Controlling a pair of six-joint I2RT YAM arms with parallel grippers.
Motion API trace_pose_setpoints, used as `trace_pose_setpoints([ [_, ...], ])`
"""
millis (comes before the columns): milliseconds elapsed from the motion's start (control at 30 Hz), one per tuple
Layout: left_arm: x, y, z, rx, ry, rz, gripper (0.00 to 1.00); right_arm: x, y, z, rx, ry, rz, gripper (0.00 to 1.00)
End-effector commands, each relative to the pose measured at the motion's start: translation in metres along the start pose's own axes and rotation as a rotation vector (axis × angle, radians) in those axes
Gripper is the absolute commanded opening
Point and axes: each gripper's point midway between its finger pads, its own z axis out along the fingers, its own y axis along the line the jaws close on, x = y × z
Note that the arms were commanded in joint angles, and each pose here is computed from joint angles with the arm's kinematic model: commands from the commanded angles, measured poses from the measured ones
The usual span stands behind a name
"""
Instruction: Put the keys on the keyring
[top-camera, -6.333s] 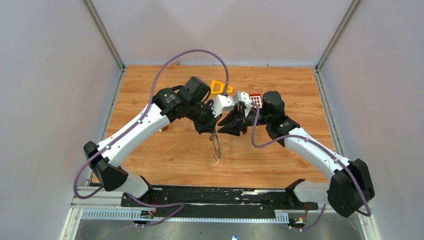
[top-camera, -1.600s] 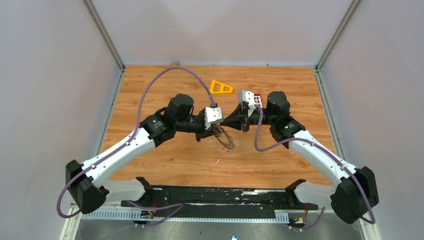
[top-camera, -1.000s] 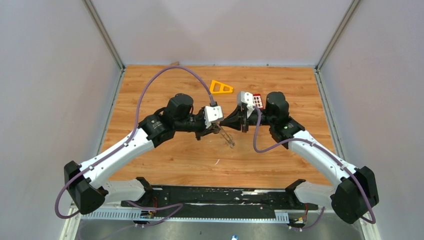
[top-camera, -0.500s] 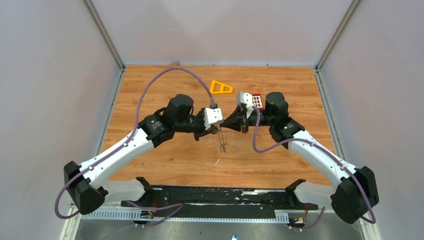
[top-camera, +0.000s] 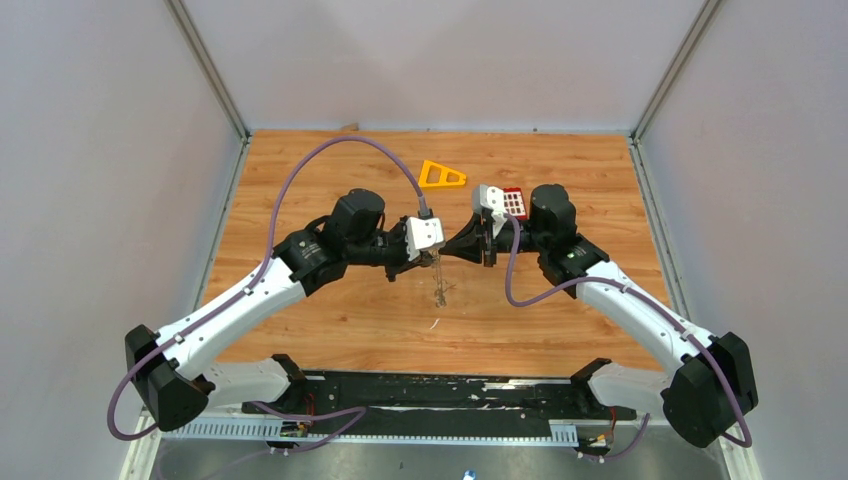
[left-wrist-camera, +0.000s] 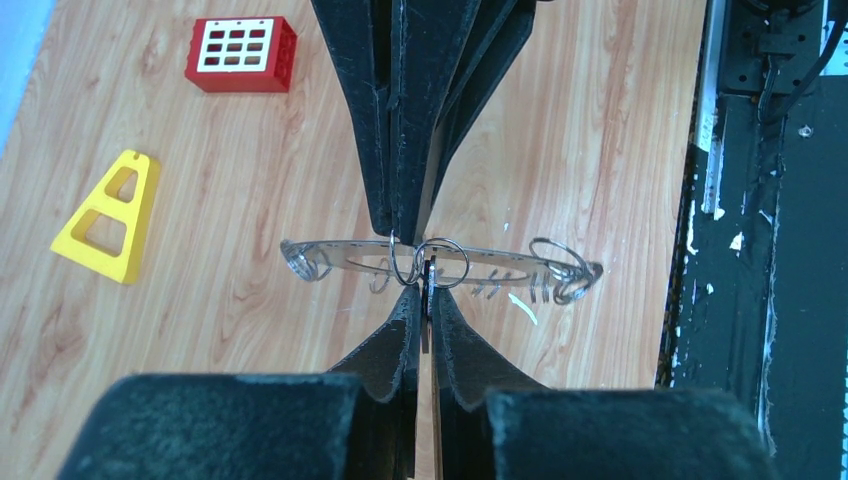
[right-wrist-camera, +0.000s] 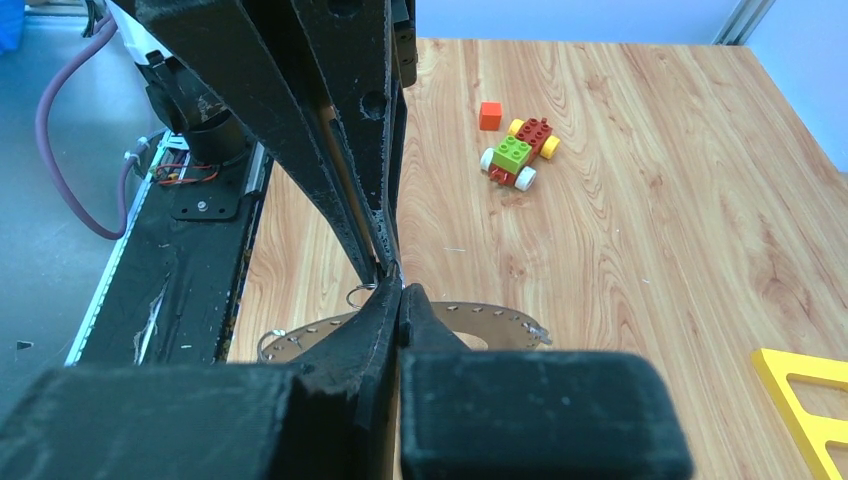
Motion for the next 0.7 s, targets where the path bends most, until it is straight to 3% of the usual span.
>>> trace_pose_setpoints([
  [0,-0.001,0.0,-0.005,-0.001,-0.004,0.027,0.1,-0.016,0.006,-0.001,-0.025,-0.028,-0.056,0.0],
  [233,0.009,-0.008,0.0,0.041,0.025,0.003,0.19,-0.017,0.007,-0.002,-0.032,-0.03,-0.062,0.0],
  [533,0.001,-0.004,-0.001,0.029,0.008,0.004,0.2,-0.018,0.009,-0.002,-0.04,-0.032,-0.065,0.0],
  [667,-0.002,-0.001,-0.002,0.015,0.01,0.013,0.3,-0.018,0.01,-0.002,-0.046,-0.031,-0.063,0.0],
])
